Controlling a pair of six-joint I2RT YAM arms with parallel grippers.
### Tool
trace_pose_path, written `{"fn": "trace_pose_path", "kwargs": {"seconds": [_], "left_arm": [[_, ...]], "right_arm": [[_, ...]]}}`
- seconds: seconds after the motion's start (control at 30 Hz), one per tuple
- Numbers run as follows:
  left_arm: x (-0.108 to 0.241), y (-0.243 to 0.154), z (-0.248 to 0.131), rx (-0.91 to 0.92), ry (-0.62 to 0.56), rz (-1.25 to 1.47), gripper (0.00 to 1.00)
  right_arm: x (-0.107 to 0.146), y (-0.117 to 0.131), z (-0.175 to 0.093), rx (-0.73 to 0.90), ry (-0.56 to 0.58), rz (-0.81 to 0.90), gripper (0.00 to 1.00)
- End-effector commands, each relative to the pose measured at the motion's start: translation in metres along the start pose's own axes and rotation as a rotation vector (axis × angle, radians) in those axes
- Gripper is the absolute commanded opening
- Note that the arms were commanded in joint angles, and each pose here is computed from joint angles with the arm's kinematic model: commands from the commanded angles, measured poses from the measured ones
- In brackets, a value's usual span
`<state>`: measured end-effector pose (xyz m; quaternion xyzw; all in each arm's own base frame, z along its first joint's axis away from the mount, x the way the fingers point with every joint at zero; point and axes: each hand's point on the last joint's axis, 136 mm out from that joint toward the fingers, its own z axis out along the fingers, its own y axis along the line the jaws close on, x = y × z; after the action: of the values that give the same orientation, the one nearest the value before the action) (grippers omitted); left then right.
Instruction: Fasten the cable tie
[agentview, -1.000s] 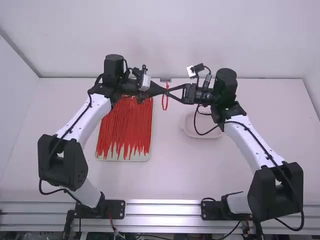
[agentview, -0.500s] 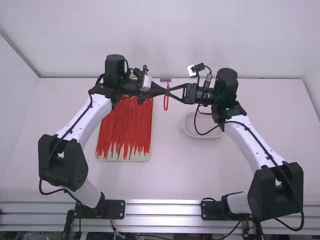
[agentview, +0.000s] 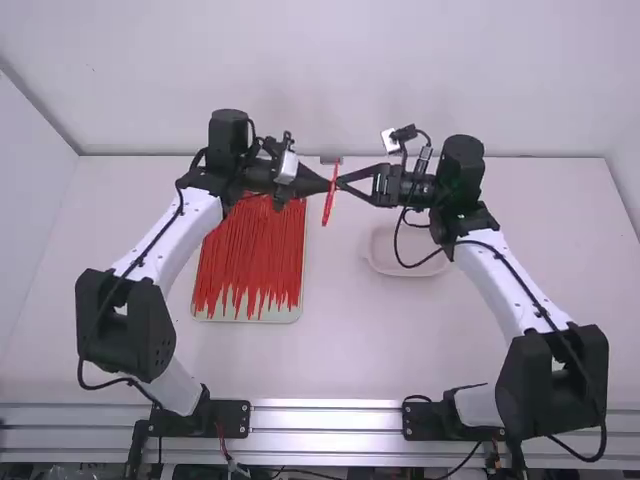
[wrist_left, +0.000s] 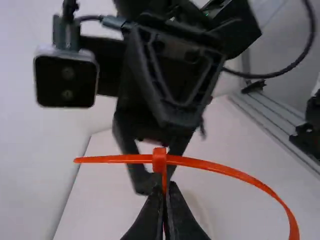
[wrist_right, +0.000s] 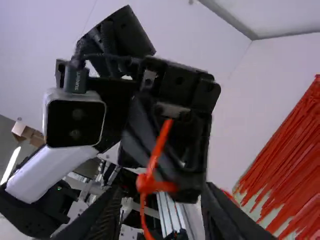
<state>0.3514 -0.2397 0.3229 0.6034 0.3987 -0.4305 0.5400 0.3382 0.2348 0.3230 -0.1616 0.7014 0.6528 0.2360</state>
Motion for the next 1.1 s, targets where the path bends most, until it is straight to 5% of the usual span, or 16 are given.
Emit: {"fn": "trace_pose_path", "kwargs": {"seconds": [0.0,0.33,1.07], "left_arm": [[-0.011,-0.013,0.002,0.071,-0.064,0.014,0.02],[-0.009,-0.019,0.008,0.089,-0.067,-0.031,0.02],[0.001,-0.016,0.011,0.055,-0.023,-0.072,0.02]], "right_arm": [[0.004,-0.001,0.0,-0.011,0.017,0.009,0.46],[0.005,0.001,-0.003,-0.023,0.029,0.01,0.47],[0.0,0.001,-0.003,-0.015,0.006,0.009,0.24]]}}
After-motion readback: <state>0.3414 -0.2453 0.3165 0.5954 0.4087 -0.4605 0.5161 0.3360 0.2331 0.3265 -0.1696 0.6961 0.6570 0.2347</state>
